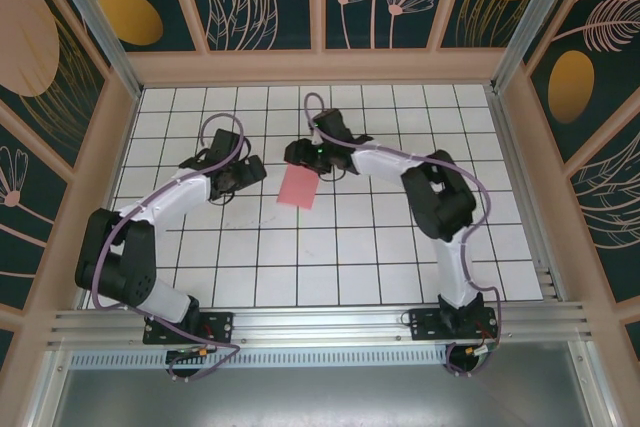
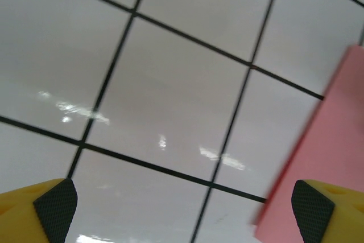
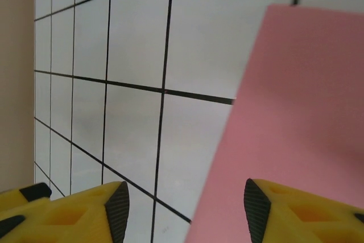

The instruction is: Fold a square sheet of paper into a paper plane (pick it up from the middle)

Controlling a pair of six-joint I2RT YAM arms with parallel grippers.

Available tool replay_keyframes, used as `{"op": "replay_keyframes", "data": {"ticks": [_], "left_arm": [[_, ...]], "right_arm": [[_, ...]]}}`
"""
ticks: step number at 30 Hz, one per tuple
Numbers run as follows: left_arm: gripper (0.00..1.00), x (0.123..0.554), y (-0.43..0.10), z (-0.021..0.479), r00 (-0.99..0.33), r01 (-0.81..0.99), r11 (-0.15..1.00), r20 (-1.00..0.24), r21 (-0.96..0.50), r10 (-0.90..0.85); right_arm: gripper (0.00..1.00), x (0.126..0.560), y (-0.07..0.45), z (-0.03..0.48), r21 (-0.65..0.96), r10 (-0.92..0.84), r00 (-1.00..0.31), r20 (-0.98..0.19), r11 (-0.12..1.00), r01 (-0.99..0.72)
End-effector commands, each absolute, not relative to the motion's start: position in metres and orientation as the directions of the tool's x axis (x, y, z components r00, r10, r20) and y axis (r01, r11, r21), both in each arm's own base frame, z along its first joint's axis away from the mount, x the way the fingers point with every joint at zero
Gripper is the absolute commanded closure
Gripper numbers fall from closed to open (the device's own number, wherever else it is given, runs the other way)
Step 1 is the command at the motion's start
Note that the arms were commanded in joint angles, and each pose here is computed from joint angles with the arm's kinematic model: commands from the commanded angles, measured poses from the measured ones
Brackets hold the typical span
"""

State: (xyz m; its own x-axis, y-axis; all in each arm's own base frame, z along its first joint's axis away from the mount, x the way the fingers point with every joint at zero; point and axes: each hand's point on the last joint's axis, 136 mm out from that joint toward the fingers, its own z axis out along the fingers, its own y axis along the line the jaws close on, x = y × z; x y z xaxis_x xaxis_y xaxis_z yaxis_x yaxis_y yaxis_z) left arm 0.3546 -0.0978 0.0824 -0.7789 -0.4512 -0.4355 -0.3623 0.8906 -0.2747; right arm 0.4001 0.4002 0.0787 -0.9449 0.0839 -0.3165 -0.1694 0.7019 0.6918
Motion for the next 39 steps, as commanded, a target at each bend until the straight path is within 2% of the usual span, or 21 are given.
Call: {"op": "replay_keyframes", "data": {"ticks": [1, 4, 10, 17, 21, 25, 28, 35, 39], "left_arm": [[0.02, 0.354, -0.093, 0.085, -0.749, -0.393, 0.853, -0.420, -0.343, -0.513], [0.01, 0.353, -0.090, 0.081, -0.745, -0.405, 0.843, -0.406, -0.355, -0.529], [0.01, 0.357, -0.093, 0.081, -0.746, -0.396, 0.838, -0.400, -0.375, -0.532], [0.01, 0.362, -0.107, 0.084, -0.770, -0.336, 0.838, -0.388, -0.429, -0.507], [0.03, 0.364, -0.122, 0.088, -0.786, -0.286, 0.822, -0.371, -0.493, -0.495], [0.11, 0.368, -0.143, 0.099, -0.793, -0.213, 0.772, -0.355, -0.599, -0.495], [0.16, 0.370, -0.163, 0.108, -0.810, -0.156, 0.726, -0.334, -0.670, -0.483], [0.40, 0.368, -0.232, 0.120, -0.873, -0.007, 0.658, -0.316, -0.753, -0.371], [0.52, 0.368, -0.271, 0.116, -0.900, 0.033, 0.631, -0.297, -0.775, -0.318]], "right_arm": [[0.43, 0.392, 0.426, 0.075, 0.714, 0.025, -0.963, -0.270, 0.676, -0.183], [0.43, 0.387, 0.432, 0.057, 0.687, -0.015, -0.968, -0.251, 0.702, -0.189], [0.42, 0.359, 0.411, 0.017, 0.621, -0.115, -0.975, -0.189, 0.755, -0.210], [0.41, 0.306, 0.356, -0.009, 0.509, -0.380, -0.911, -0.158, 0.759, -0.405], [0.41, 0.295, 0.327, -0.003, 0.520, -0.399, -0.905, -0.147, 0.747, -0.414], [0.40, 0.304, 0.333, 0.040, 0.588, -0.293, -0.929, -0.227, 0.719, -0.370], [0.33, 0.318, 0.320, 0.069, 0.605, -0.130, -0.943, -0.306, 0.738, -0.298], [0.32, 0.324, 0.242, 0.076, 0.618, 0.205, -0.938, -0.280, 0.786, -0.013], [0.32, 0.313, 0.221, 0.078, 0.638, 0.299, -0.924, -0.238, 0.766, 0.084]]}}
